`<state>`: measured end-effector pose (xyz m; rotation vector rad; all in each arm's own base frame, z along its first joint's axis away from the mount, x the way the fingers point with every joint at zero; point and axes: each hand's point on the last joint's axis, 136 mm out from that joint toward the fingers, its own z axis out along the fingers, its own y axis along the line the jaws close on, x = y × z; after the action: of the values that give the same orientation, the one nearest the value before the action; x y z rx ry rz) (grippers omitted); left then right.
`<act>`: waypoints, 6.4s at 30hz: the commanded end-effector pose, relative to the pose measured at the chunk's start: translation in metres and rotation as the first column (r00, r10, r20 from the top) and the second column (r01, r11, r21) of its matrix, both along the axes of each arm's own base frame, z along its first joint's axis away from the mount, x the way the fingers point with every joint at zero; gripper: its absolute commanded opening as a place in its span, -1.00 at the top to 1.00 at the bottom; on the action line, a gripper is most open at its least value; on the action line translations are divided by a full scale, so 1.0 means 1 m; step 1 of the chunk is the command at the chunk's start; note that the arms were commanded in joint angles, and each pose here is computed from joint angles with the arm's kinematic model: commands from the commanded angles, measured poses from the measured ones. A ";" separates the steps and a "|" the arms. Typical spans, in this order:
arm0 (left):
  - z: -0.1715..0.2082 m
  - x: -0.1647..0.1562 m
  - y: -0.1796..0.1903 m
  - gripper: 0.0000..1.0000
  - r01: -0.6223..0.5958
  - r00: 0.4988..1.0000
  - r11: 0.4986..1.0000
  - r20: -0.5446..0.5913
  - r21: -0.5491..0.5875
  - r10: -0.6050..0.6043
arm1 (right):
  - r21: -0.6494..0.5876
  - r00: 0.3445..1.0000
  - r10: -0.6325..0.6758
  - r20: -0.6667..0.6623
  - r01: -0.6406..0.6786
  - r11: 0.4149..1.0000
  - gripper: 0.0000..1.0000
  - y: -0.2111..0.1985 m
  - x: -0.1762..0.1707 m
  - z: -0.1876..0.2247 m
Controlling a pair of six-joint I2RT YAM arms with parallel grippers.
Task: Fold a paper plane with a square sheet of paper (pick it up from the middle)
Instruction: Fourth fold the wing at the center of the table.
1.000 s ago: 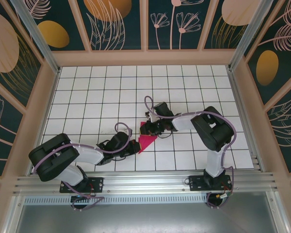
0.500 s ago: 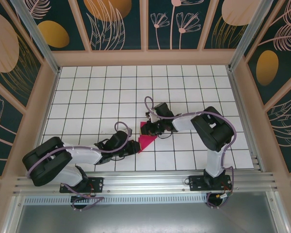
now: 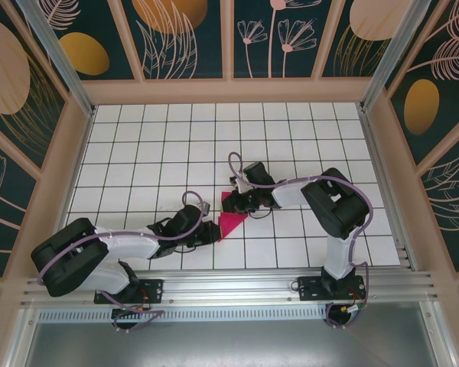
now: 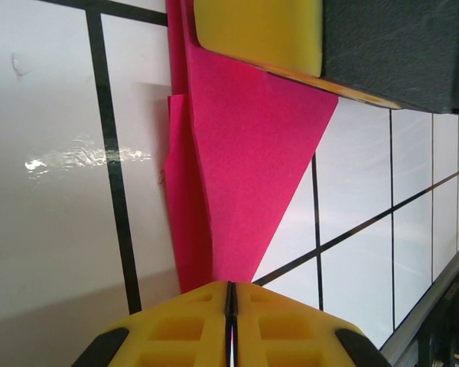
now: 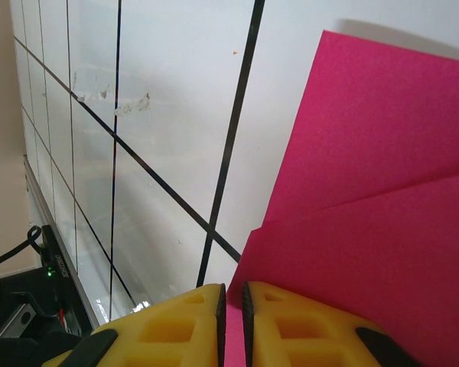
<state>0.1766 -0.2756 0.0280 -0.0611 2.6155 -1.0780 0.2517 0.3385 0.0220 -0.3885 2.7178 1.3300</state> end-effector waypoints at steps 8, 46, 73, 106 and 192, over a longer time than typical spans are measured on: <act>-0.005 -0.007 -0.004 0.72 0.053 0.998 0.999 -0.025 0.005 -0.053 | -0.149 0.998 -0.044 -0.038 0.038 0.988 0.62 -0.026 -0.010 -0.042; 0.052 0.004 0.001 0.49 0.019 0.996 1.000 0.092 -0.022 -0.017 | -0.188 0.997 -0.049 -0.052 0.038 0.981 0.64 -0.033 -0.016 -0.057; -0.023 -0.011 -0.001 0.82 0.001 0.994 1.000 -0.112 0.020 0.001 | -0.197 0.997 -0.056 -0.061 0.043 0.979 0.64 -0.035 -0.017 -0.063; -0.023 -0.049 0.015 0.78 0.253 0.957 0.954 -0.189 0.162 -0.222 | -0.220 0.996 -0.067 -0.066 0.051 0.974 0.63 -0.037 -0.016 -0.069; -0.084 -0.036 0.039 1.00 0.131 0.978 0.942 -0.197 0.308 -0.072 | -0.179 0.979 -0.195 0.057 0.202 0.963 0.67 -0.030 0.054 -0.020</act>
<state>0.1884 -0.3003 0.0117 0.0688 2.6450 -1.0453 0.2622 0.3325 0.0190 -0.2476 2.8137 1.2430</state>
